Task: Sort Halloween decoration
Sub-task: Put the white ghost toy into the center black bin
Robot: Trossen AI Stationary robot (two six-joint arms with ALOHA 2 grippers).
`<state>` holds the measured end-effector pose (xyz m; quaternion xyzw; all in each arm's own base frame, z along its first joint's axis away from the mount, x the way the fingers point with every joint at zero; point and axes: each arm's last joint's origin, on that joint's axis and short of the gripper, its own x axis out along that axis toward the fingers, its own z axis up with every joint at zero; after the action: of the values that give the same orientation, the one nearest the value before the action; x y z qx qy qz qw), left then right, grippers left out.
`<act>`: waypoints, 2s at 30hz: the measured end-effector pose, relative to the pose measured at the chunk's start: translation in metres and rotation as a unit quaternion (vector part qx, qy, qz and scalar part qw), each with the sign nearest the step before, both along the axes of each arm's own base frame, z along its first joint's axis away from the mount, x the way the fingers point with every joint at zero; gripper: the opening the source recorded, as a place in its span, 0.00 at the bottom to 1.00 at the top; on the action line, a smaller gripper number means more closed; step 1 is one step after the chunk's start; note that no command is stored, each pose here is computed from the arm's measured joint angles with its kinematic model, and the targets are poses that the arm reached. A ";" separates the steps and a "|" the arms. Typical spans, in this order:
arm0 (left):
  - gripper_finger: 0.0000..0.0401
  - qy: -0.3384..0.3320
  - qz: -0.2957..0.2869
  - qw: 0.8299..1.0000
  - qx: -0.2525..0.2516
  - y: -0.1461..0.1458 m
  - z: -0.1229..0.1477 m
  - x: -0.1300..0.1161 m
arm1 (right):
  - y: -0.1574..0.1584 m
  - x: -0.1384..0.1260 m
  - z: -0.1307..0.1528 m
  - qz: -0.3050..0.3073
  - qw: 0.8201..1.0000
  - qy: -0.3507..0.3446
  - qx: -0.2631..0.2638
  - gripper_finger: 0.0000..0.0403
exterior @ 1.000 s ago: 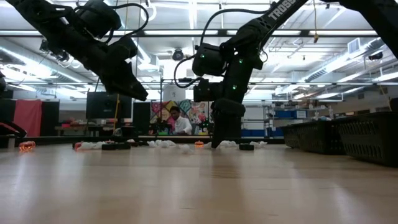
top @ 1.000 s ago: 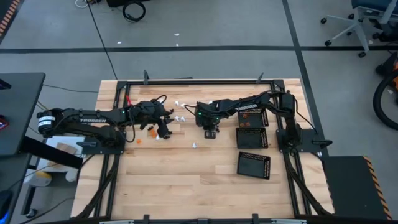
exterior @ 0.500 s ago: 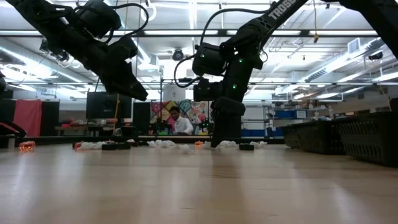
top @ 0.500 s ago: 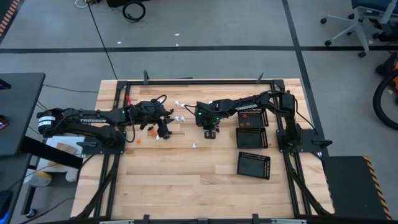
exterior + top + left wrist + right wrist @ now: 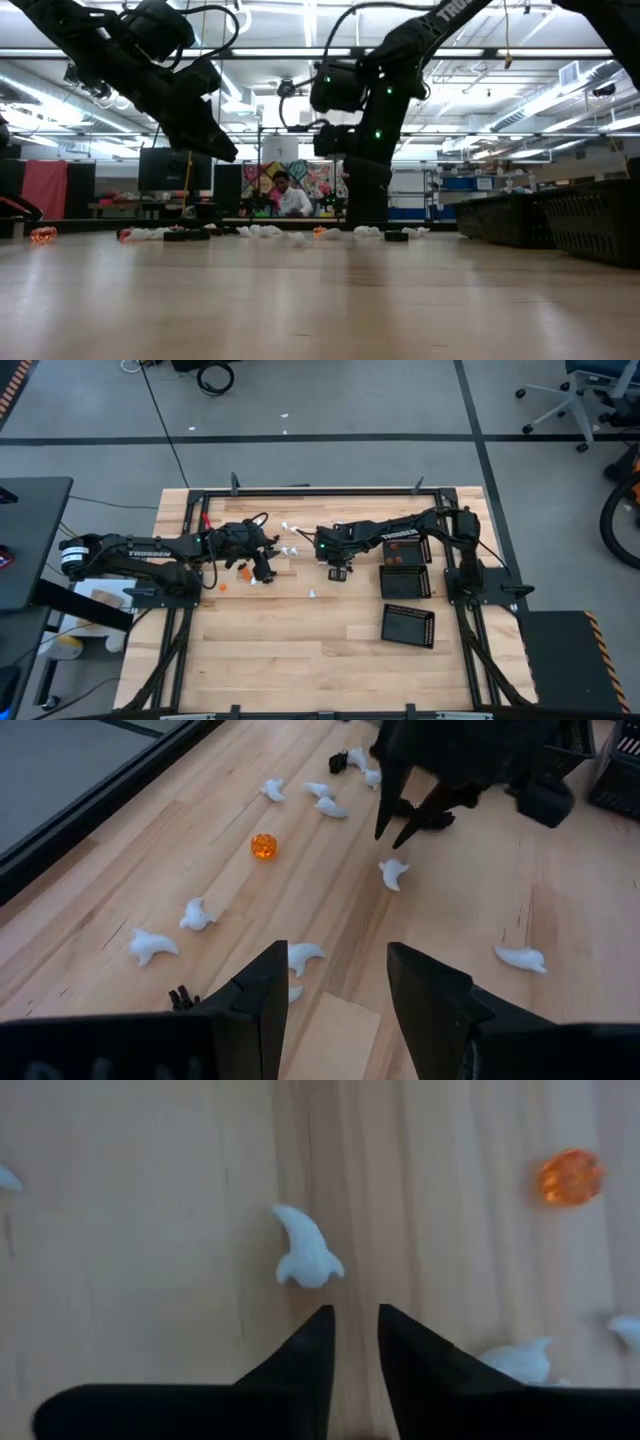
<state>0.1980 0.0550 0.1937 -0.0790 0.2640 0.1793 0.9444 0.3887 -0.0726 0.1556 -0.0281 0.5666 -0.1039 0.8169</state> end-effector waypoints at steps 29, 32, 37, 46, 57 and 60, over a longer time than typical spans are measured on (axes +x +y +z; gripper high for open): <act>0.39 0.000 0.000 1.000 -0.001 0.000 0.000 0.000 | 0.030 0.016 -0.021 0.102 0.989 -0.007 -0.107 0.58; 0.39 0.000 -0.001 1.000 -0.001 0.000 0.000 0.000 | 0.024 0.015 -0.021 0.100 0.990 -0.008 -0.099 0.57; 0.39 0.000 -0.001 1.000 -0.001 0.000 0.000 0.000 | 0.012 0.013 -0.022 0.111 0.992 -0.010 -0.056 0.53; 0.39 0.001 -0.001 1.000 -0.001 0.000 0.000 0.000 | 0.003 0.011 -0.024 0.121 0.992 -0.007 -0.031 0.37; 0.39 0.001 -0.002 1.000 0.001 0.000 0.000 0.000 | 0.004 0.010 -0.024 0.135 0.990 -0.004 -0.032 0.20; 0.39 0.001 -0.002 1.000 0.001 0.000 0.000 0.000 | 0.004 0.009 -0.021 0.133 0.991 -0.001 -0.032 0.18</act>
<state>0.1980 0.0546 0.1937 -0.0771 0.2649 0.1778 0.9446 0.3972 -0.0682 0.1350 -0.1296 0.5533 -0.0123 0.8228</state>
